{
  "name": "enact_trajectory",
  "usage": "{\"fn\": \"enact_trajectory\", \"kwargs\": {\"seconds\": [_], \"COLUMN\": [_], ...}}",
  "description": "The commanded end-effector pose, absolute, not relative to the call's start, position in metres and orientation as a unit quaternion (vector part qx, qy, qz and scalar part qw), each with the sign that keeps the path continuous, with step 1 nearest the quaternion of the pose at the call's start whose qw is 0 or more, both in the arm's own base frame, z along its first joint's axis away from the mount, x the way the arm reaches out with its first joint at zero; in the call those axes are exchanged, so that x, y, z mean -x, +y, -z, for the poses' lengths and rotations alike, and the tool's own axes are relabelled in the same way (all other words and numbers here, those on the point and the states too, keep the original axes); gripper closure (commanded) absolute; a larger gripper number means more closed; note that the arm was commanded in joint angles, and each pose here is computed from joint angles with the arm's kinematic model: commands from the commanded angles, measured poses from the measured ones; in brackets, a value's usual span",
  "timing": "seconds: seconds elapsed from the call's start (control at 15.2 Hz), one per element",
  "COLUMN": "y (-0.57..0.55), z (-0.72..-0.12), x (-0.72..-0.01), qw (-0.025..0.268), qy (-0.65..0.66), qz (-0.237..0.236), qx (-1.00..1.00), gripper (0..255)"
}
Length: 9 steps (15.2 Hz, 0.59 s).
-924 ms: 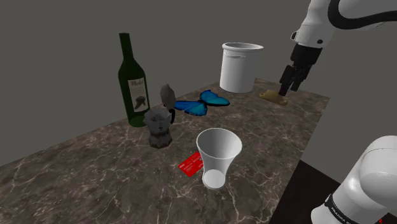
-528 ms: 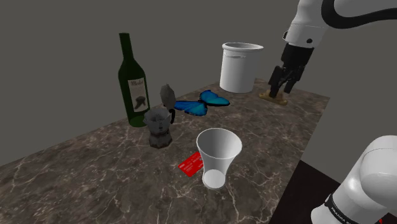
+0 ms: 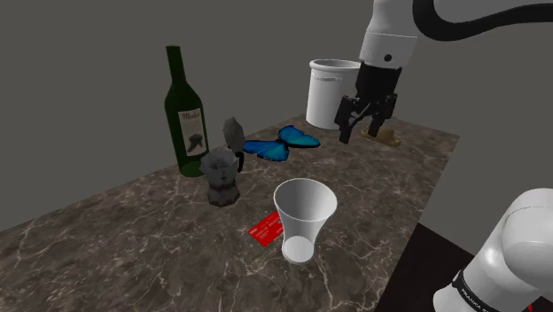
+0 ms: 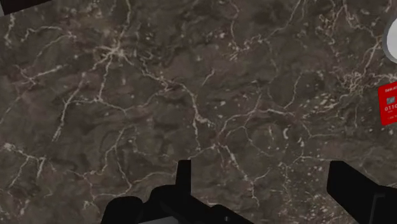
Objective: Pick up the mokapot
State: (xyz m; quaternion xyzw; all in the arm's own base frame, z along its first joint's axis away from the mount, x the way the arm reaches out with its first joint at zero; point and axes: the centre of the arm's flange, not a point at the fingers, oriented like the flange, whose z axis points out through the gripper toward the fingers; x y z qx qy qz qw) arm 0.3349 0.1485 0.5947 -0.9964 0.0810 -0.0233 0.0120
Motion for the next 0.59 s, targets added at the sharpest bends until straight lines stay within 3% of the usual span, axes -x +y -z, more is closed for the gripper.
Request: {"fn": "enact_trajectory", "kwargs": {"seconds": [0.0, 0.53], "y": [0.175, 0.277], "z": [-0.594, -0.593], "x": [-0.345, -0.383], "qw": [0.011, 0.003], "qy": [0.095, 0.147], "qz": [0.021, 0.015], "qx": [0.995, 0.989], "gripper": [0, 0]}}
